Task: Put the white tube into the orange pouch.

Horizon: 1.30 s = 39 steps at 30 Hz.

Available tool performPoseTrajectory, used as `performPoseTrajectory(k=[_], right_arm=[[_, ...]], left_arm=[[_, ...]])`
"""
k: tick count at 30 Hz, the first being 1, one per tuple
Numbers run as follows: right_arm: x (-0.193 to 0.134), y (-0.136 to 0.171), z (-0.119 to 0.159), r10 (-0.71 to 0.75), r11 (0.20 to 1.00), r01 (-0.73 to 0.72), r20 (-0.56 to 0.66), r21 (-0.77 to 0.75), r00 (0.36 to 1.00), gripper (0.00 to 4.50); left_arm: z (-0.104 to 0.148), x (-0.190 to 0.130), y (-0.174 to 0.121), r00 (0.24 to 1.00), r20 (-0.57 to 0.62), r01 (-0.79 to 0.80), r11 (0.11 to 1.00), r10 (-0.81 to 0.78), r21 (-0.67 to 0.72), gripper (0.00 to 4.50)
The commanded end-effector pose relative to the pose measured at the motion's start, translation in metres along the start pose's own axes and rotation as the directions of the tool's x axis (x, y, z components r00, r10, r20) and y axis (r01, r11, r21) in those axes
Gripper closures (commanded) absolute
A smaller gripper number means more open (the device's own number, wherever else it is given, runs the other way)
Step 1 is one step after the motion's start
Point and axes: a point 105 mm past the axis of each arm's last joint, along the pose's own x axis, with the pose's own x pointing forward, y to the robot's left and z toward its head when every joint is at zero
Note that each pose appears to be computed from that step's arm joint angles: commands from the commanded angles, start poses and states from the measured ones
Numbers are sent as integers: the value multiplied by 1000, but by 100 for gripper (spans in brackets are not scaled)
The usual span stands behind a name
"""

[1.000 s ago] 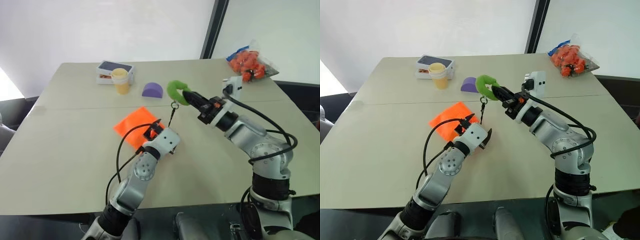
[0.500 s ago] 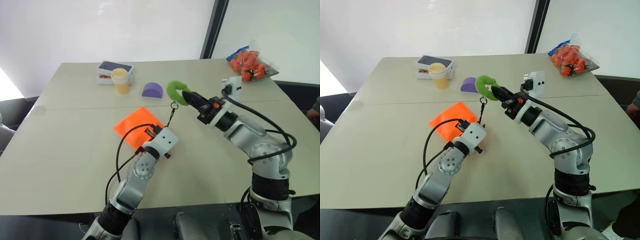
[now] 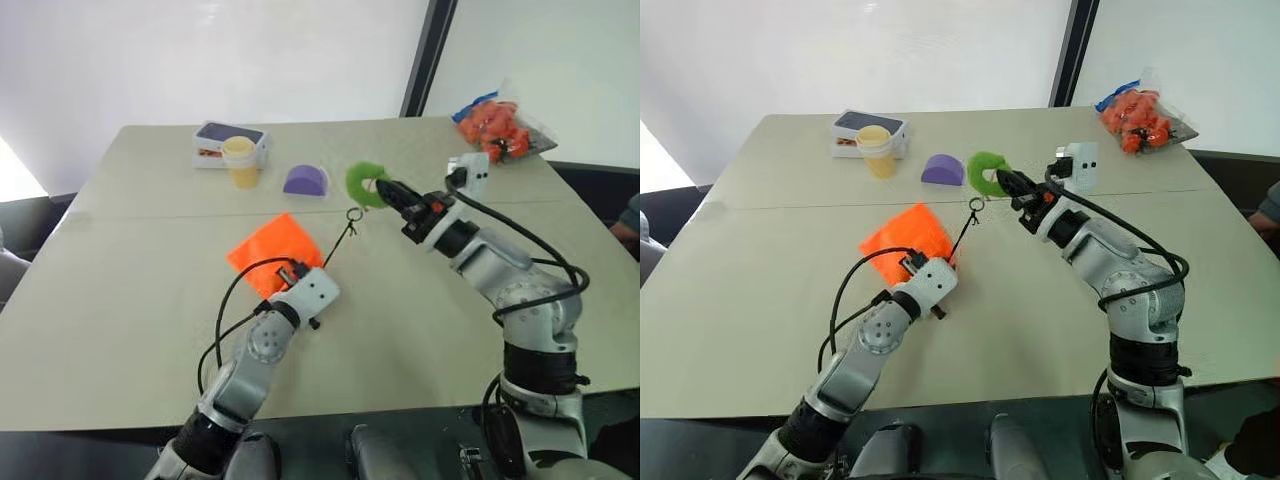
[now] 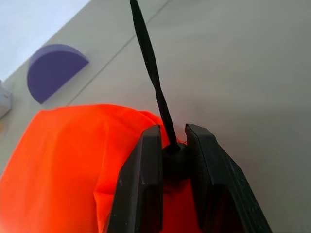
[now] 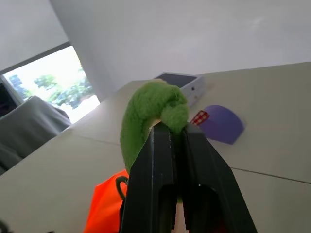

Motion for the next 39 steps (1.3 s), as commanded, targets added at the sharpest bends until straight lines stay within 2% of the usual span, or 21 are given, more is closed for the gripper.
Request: performPoseTrajectory(k=[1,12,19,21,22,25,26,28,29,33,35,39], right_arm=[[-1,-8,25,-48,998,52,95,-42,994,450],[0,-38,25,-202,978,207,132,-28,971,450],[3,-28,7,-157,984,161,58,-75,986,450],[3,-23,-9,-131,981,128,-11,-145,991,450],[1,-21,-18,-116,981,105,-56,-164,992,450],[-4,-17,-36,-90,971,54,-144,-234,986,348],[-5,-19,-40,-105,962,59,-161,-267,981,292],[-10,-22,-47,-123,944,54,-194,-325,973,200],[-14,-24,-52,-128,935,48,-210,-350,969,151],[-26,-27,-59,-107,919,8,-228,-394,968,151],[-36,-26,-60,-58,908,-42,-224,-416,973,151],[-55,-25,-65,26,902,-130,-247,-413,969,151]], left_arm=[[6,-5,4,999,37,18,1000,-18,-3,426],[-16,-23,5,992,-22,129,991,-128,31,426],[-3,-17,8,990,38,140,990,-139,-16,426],[5,-16,9,987,81,149,984,-142,-94,323],[9,-15,11,986,102,146,980,-133,-134,294],[19,-18,17,980,151,163,963,-133,-213,145],[21,-21,19,976,166,180,954,-142,-241,85],[24,-29,22,964,204,227,934,-174,-275,0],[22,-36,29,960,211,247,916,-186,-316,0],[11,-52,55,968,203,219,894,-148,-391,0],[-12,-61,83,990,128,104,915,-58,-391,0],[-55,-84,116,999,-3,-41,920,43,-390,0]])
